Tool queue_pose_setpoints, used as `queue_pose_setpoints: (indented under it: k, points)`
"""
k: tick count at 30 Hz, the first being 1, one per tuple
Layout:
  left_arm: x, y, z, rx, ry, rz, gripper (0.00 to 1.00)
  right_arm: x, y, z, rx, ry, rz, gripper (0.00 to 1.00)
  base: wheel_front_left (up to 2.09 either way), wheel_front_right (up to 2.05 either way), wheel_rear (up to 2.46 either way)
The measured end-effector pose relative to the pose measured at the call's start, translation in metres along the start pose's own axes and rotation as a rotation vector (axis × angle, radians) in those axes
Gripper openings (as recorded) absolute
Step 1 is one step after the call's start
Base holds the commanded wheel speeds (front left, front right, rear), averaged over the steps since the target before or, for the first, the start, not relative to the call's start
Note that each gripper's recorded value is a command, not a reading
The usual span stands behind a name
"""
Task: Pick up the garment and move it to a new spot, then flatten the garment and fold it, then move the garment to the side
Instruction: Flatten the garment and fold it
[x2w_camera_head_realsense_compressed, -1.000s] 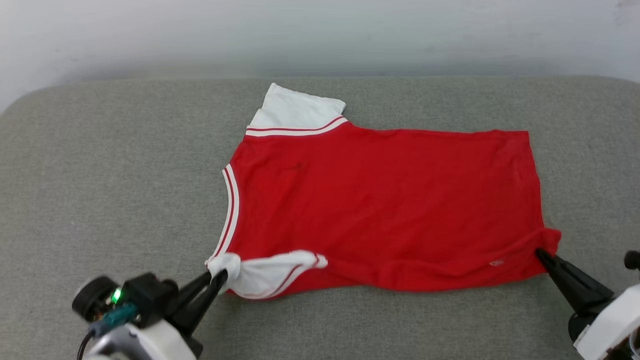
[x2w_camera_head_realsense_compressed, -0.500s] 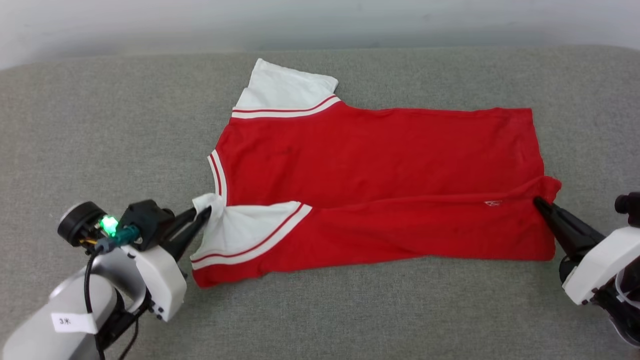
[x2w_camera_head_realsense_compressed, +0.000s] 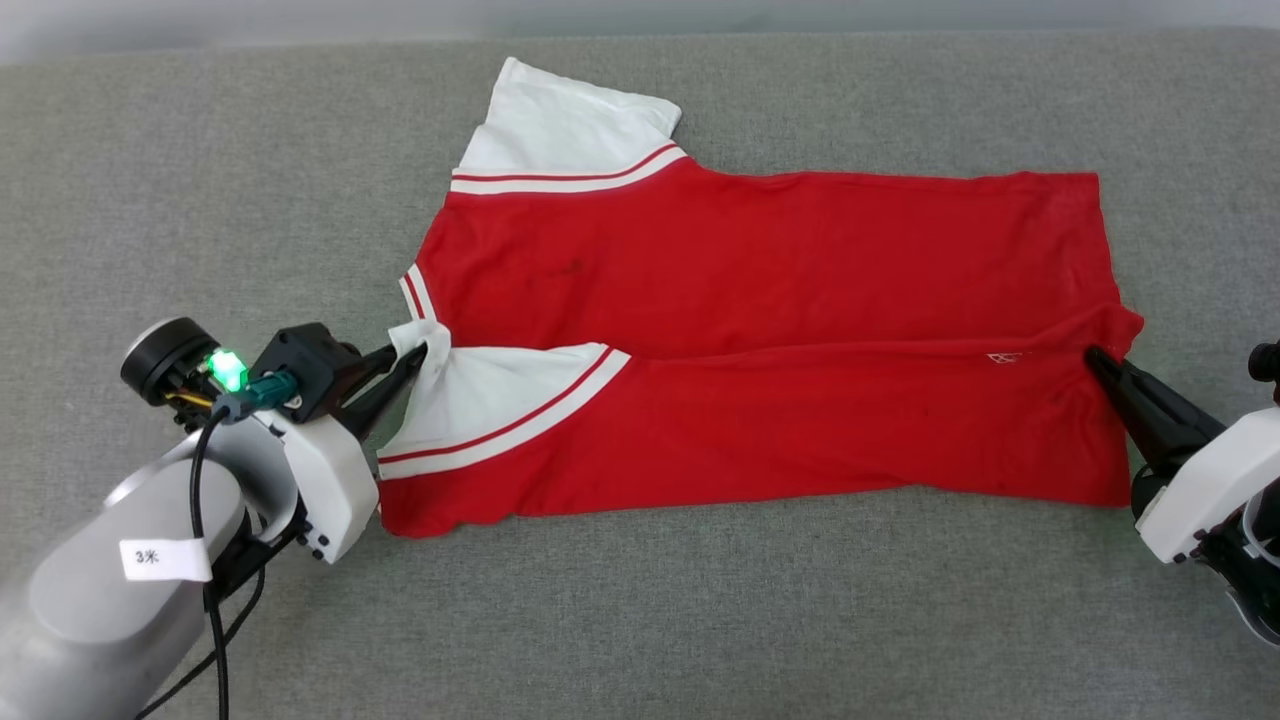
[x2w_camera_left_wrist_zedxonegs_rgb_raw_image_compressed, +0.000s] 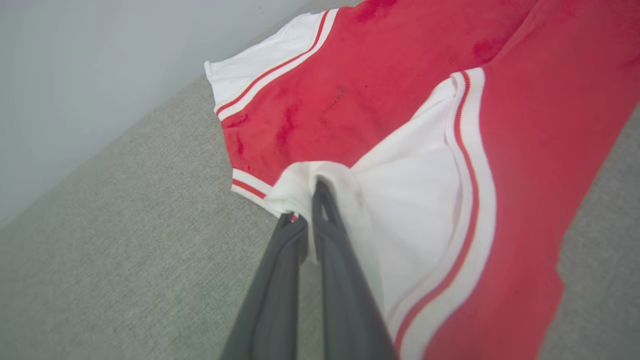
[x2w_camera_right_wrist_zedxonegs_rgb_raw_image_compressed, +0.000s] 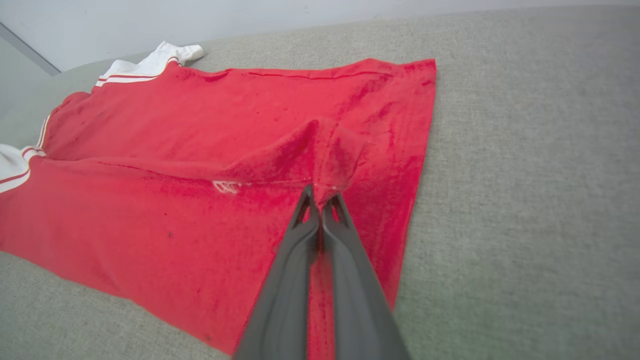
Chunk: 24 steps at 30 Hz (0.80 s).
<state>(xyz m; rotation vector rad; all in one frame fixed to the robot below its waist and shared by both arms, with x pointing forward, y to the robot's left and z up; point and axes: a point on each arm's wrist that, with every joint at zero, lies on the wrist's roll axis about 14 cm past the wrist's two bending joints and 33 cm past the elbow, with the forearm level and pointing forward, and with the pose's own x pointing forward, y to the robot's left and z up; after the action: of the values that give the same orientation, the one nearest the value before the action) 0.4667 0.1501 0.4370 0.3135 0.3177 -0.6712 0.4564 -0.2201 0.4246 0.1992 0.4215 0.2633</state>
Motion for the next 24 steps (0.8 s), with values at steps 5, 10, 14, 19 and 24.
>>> queue_pose_setpoints:
  k: [5, 10, 14, 19, 24]
  points:
    - [0.014, 0.004, -0.006, 0.018, 0.017, -0.019, 0.0, 0.005, -0.003, -0.005, 0.008, 0.012, -0.002, 0.0, 0.0, 0.0, 0.0]
    - [0.033, 0.005, -0.016, 0.031, 0.037, -0.051, 0.0, 0.007, -0.009, -0.012, 0.019, 0.017, -0.014, 0.0, 0.0, 0.0, 0.0]
    - [0.042, 0.006, -0.022, 0.033, 0.049, -0.064, 0.0, 0.008, -0.016, -0.018, 0.029, 0.029, -0.032, 0.0, 0.0, 0.0, 0.0]
    - [0.048, 0.005, -0.032, 0.025, 0.073, -0.073, 0.0, 0.009, -0.02, -0.03, 0.049, 0.054, -0.052, 0.0, 0.0, 0.0, 0.0]
    - [0.05, 0.009, -0.039, 0.011, 0.086, -0.065, 0.0, 0.015, -0.022, -0.038, 0.061, 0.076, -0.063, 0.0, 0.0, 0.0, 0.0]
